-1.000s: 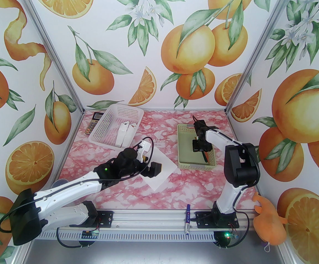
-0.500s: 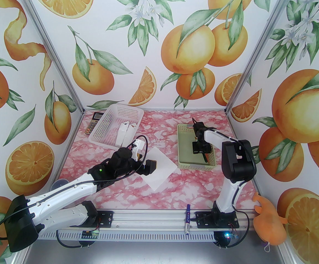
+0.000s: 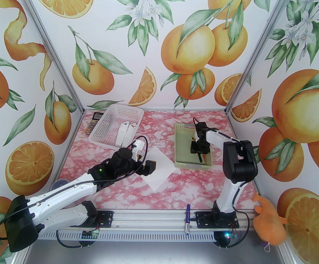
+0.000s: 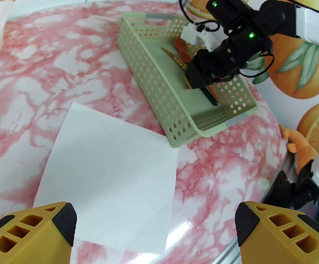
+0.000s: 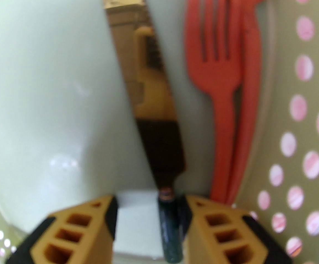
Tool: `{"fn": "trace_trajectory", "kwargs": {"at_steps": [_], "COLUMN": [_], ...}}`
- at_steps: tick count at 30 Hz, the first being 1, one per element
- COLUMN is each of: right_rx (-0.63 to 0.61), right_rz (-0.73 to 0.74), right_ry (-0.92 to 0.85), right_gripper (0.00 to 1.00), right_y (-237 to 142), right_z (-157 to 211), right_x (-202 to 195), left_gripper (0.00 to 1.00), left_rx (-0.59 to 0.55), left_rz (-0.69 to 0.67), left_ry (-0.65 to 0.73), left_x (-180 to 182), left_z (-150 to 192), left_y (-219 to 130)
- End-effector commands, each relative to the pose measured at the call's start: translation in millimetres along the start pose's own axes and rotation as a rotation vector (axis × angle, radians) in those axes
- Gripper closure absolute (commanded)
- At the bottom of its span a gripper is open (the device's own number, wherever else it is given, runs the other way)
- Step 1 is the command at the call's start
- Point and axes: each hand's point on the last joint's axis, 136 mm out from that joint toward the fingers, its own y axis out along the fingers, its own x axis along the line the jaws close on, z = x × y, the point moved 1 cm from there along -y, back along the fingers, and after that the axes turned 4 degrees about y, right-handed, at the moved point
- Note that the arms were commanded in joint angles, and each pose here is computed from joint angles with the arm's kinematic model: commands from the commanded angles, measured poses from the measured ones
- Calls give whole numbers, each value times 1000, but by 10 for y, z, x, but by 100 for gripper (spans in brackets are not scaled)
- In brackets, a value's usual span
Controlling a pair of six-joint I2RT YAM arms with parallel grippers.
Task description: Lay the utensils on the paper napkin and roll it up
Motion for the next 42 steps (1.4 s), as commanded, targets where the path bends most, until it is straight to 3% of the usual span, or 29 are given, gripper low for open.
{"fn": "trace_trajectory", "kwargs": {"at_steps": [1,5,12,26,42], "right_rx": [25,-6,8,37,70], "right_rz": [-148,-172,-30,-16,33], "right_ry": [-10,-6,5,59,49], "right_gripper": [55,55,55,56,78], "right_y": [-82,-228,-320,4,152], "right_z": [127,102,182,233,335], "right_x": [325,367,153,198,126], "left_gripper": [0,0,0,0,0], "left_rx": [7,5,4,-34,-42], "left_rz": [-21,-23,-46,-89,-116], "left_ry": [20,21,28,34,39], "left_x": [47,50,88,153,190], "left_z": [11,0,1,-68,-88], "left_y": [3,11,13,-41,-72]}}
